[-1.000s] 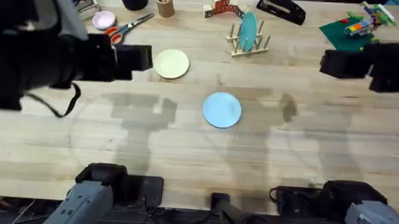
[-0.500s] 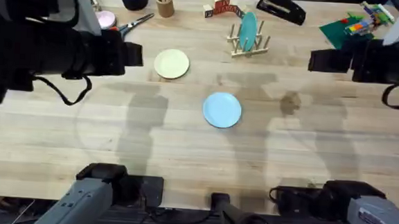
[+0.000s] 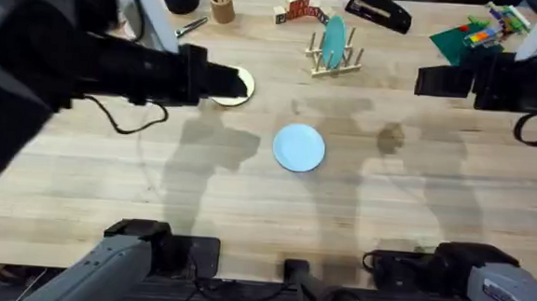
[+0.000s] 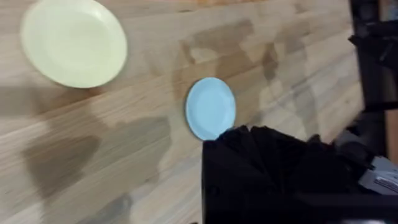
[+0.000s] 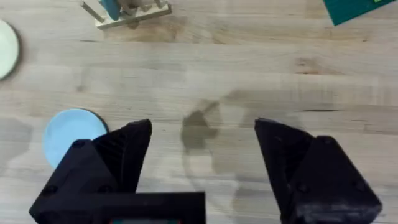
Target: Pick up the plates from the table one by one and place each into a slot on the dish rack.
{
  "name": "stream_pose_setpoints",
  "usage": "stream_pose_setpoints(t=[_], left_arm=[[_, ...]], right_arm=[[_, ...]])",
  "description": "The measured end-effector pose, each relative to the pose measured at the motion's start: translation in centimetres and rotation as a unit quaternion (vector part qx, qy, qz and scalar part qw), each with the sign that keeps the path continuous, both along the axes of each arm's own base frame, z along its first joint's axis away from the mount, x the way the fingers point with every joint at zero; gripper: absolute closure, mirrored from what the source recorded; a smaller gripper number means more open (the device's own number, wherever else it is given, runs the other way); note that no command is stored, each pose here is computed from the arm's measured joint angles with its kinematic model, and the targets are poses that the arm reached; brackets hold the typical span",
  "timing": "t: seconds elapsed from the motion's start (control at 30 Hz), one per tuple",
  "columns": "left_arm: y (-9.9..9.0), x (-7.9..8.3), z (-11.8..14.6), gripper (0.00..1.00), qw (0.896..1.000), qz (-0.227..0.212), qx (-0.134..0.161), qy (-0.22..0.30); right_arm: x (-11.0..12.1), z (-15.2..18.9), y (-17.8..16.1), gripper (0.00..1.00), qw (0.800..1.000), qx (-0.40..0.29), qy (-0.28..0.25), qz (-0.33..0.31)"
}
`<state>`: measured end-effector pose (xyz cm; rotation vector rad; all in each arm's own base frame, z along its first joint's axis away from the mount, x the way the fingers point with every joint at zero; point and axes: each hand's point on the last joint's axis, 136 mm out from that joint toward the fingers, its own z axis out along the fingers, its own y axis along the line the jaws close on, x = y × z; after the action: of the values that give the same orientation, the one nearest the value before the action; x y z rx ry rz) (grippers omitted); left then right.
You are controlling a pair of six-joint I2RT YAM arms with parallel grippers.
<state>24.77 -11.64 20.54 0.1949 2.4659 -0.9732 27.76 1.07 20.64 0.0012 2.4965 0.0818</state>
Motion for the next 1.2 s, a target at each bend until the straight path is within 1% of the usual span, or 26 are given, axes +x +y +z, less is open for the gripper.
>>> stream_pose_setpoints(t=[0.07,0.1,0.33,0.43,0.53,0.67,0.7,0.73,0.87,1.07,1.2], left_arm=[[-0.7,-0.2,-0.8,0.958,1.0,-0.014,-0.024,0.01],[-1.4,-0.6,-2.5,0.958,0.998,-0.028,-0.048,0.024],[-2.0,-1.2,-4.8,0.958,0.996,-0.036,-0.072,0.029],[-2.7,-1.4,-5.6,0.959,0.995,-0.045,-0.081,0.03],[-3.7,-1.6,-5.8,0.959,0.994,-0.058,-0.09,0.025],[-5.1,-1.3,-6.1,0.959,0.992,-0.074,-0.097,0.029],[-6.3,-1.1,-7.4,0.959,0.99,-0.086,-0.1,0.052],[-6.5,-1.0,-7.8,0.959,0.989,-0.088,-0.1,0.059],[-6.7,-0.8,-9.5,0.957,0.987,-0.086,-0.098,0.09],[-6.9,0.1,-11.5,0.958,0.986,-0.085,-0.097,0.108],[-6.9,0.1,-12.9,0.957,0.983,-0.083,-0.095,0.13]], right_arm=[[0.0,0.0,0.0,0.005,1.0,0.0,0.0,0.0],[0.0,0.0,0.0,0.005,1.0,0.0,0.0,0.0],[0.0,0.0,0.0,0.005,1.0,0.0,0.0,0.0],[0.0,0.0,0.0,0.006,1.0,0.0,0.0,0.0],[0.0,0.0,0.0,0.005,1.0,0.0,0.0,0.0],[0.0,0.0,0.0,0.005,1.0,0.0,0.0,0.0],[0.0,0.0,0.0,0.006,1.0,0.0,0.0,0.0],[0.0,0.0,0.0,0.006,1.0,0.0,0.0,0.0],[0.0,0.0,0.0,0.006,1.0,0.0,0.0,0.0],[0.0,0.0,0.0,0.006,1.0,0.0,0.0,0.0],[0.0,0.0,0.0,0.005,1.0,0.0,0.0,0.0]])
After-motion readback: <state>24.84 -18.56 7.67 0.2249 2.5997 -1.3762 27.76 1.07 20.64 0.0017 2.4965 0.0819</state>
